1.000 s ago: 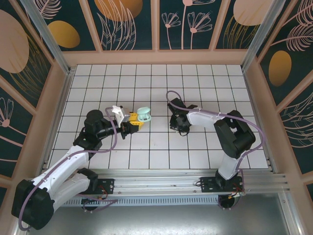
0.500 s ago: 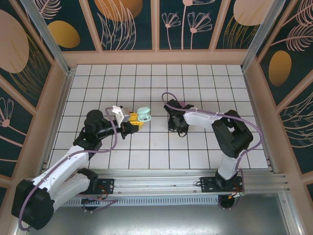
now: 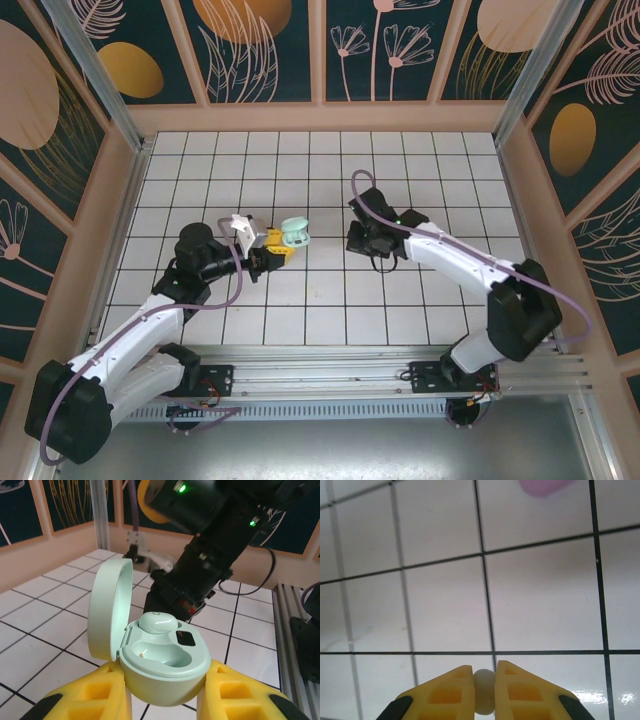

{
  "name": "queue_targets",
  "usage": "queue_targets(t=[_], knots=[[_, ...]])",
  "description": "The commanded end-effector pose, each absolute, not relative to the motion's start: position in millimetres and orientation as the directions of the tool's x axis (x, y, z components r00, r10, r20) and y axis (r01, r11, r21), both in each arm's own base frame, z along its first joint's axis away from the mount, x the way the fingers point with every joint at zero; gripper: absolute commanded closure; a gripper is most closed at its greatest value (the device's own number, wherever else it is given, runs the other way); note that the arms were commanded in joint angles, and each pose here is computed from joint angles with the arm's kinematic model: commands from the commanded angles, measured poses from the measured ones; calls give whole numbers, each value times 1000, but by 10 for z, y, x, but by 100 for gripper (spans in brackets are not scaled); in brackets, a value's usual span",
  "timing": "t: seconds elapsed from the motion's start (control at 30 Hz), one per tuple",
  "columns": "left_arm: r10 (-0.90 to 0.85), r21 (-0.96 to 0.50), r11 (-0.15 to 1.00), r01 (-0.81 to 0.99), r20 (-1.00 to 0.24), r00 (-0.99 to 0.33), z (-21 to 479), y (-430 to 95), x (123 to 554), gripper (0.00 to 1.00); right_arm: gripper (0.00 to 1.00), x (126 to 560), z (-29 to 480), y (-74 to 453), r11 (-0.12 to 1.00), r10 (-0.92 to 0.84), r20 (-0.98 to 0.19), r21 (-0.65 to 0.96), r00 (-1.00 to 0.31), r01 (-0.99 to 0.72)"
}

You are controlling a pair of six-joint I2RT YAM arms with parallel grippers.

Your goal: Insert wireless bluetooth earbuds into charging case

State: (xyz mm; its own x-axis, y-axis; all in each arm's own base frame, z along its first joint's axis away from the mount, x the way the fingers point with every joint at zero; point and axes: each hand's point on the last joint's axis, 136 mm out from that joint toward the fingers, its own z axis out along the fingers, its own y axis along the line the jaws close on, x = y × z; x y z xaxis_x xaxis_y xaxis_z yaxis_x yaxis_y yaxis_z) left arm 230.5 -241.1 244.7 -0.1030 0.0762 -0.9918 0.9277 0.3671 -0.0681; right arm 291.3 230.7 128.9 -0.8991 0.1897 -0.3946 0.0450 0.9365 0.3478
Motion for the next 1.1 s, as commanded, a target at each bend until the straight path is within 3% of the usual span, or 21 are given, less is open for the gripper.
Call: queue_targets(t=[0.0, 0.23, 0.4, 0.57, 0.73, 1.07], knots=[[39, -11, 375, 927, -999, -28, 2631, -2424, 2348, 93, 93, 2848, 1659, 2447, 909, 169, -447, 416, -878, -36], [25, -2, 392, 920, -1000, -13, 2644, -2421, 2394, 93, 96, 2643, 2459, 2836, 785, 159, -554, 572, -817, -236], [32, 4, 402, 916, -999, -10, 2620, -2417, 2421, 93, 96, 2470, 2872, 3097, 699, 99, -629, 596, -771, -396], [34, -2, 397, 918, -999, -17, 2630, -2439, 2450, 93, 98, 2372, 3066, 3131, 665, 65, -677, 577, -733, -474], [31, 0, 395, 919, -999, -14, 2642, -2445, 2456, 93, 100, 2190, 3299, 3305, 555, 26, -731, 578, -682, -598], [22, 3, 389, 921, -1000, -6, 2697, -2441, 2427, 93, 100, 2008, 3261, 3734, 475, -92, -751, 544, -654, -692]])
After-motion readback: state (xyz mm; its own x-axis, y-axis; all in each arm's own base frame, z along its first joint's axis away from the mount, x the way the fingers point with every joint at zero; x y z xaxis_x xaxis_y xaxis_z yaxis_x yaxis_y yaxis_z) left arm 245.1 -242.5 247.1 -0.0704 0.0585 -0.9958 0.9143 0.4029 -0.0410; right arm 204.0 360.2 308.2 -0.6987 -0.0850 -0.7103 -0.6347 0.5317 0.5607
